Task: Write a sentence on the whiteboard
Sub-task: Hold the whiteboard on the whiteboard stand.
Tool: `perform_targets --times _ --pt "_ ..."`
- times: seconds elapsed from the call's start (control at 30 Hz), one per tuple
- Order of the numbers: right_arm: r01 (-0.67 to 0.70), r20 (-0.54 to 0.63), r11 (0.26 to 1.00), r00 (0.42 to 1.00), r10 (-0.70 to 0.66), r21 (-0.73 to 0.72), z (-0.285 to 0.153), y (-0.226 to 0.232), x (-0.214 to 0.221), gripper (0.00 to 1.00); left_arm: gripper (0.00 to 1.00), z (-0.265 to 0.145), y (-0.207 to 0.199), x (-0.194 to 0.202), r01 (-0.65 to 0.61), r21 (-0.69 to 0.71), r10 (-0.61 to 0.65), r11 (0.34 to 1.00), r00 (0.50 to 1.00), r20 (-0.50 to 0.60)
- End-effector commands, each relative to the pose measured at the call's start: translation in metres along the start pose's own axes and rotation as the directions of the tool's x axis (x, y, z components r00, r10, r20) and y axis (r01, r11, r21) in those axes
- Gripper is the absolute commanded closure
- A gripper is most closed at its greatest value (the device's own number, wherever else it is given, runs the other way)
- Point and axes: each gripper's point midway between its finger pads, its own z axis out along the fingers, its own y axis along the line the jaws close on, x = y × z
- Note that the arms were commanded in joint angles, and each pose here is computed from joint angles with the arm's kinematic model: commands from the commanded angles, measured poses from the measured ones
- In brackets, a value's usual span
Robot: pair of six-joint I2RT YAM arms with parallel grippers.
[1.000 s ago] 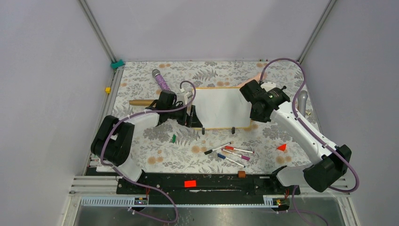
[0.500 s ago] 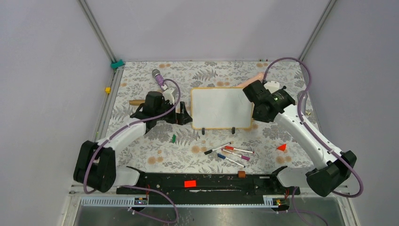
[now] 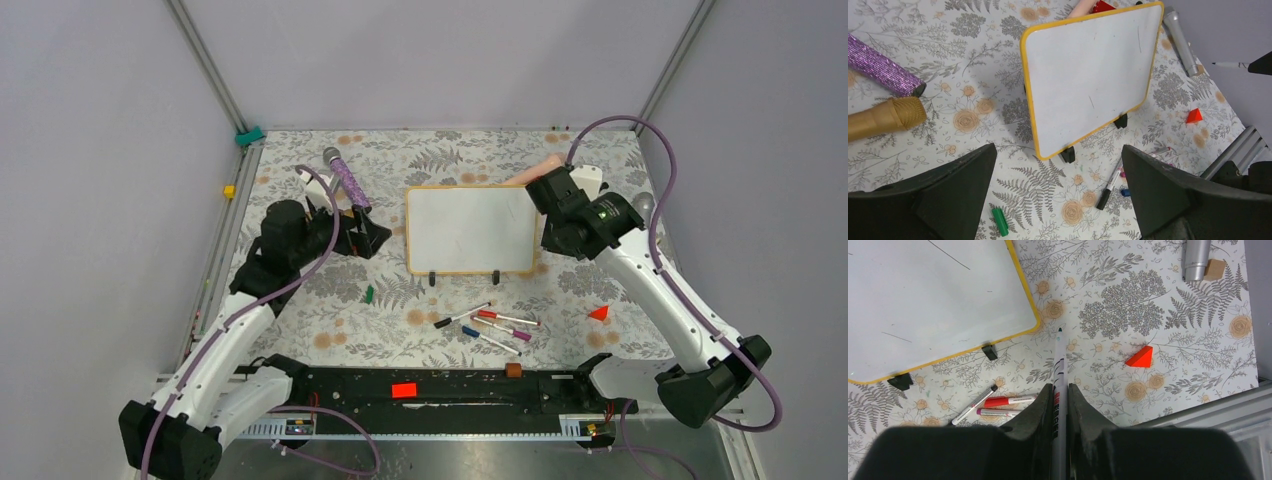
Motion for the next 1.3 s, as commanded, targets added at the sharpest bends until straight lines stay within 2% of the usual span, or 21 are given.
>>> perform_targets --times 0.0,0.1,0.23,0.37,0.5,0.6,0.7,0.77,0.87,1.0,1.27 --pt "-0.027 0.073 0.999 0.997 0.029 -0.031 -0.014 -0.001 -0.022 1.0 0.01 -0.014 -0.013 -0.035 -0.046 0.012 0.046 0.999 0.997 0.056" --pt "-0.021 0.084 0.999 0.996 0.025 -0.042 -0.017 -0.001 -0.026 1.0 0.01 -0.023 -0.023 -0.052 -0.067 0.031 0.063 0.997 0.993 0.098" --pt "-0.011 0.097 0.999 0.995 0.016 -0.05 -0.02 -0.001 -0.029 1.0 0.01 -0.029 -0.008 -0.069 0.005 -0.09 0.007 0.996 0.991 0.132" --pt "-0.002 0.106 0.998 0.994 0.009 -0.064 -0.021 0.002 -0.032 1.0 0.01 -0.031 -0.003 -0.073 -0.009 -0.13 0.022 0.991 0.995 0.099" --pt "0.003 0.119 0.996 0.993 0.007 -0.088 -0.023 0.005 -0.035 1.0 0.01 -0.032 0.007 -0.088 0.052 -0.202 -0.019 0.978 0.987 0.161" --pt "-0.002 0.129 0.995 0.991 0.015 -0.102 -0.024 0.006 -0.036 1.0 0.01 -0.031 0.01 -0.096 0.05 -0.21 -0.004 0.976 0.977 0.214" --pt "-0.006 0.128 0.992 0.992 0.022 -0.125 -0.024 0.011 -0.036 1.0 0.01 -0.028 0.009 -0.093 -0.028 -0.18 0.074 0.983 0.964 0.256" --pt "-0.008 0.126 0.99 0.992 0.026 -0.142 -0.023 0.015 -0.036 1.0 0.01 -0.03 0.01 -0.094 -0.023 -0.183 0.075 0.983 0.957 0.282" --pt "-0.009 0.122 0.988 0.992 0.028 -0.151 -0.024 0.018 -0.038 1.0 0.01 -0.027 -0.003 -0.08 -0.139 -0.097 0.158 0.986 0.96 0.229" --pt "-0.001 0.113 0.987 0.993 0.02 -0.16 -0.021 0.023 -0.037 1.0 0.01 -0.019 -0.022 -0.055 -0.19 0.055 0.179 0.98 0.971 0.158" --pt "-0.005 0.108 0.986 0.994 0.023 -0.165 -0.021 0.024 -0.036 1.0 0.01 0.002 -0.021 -0.031 -0.109 0.108 0.108 0.988 0.994 0.008"
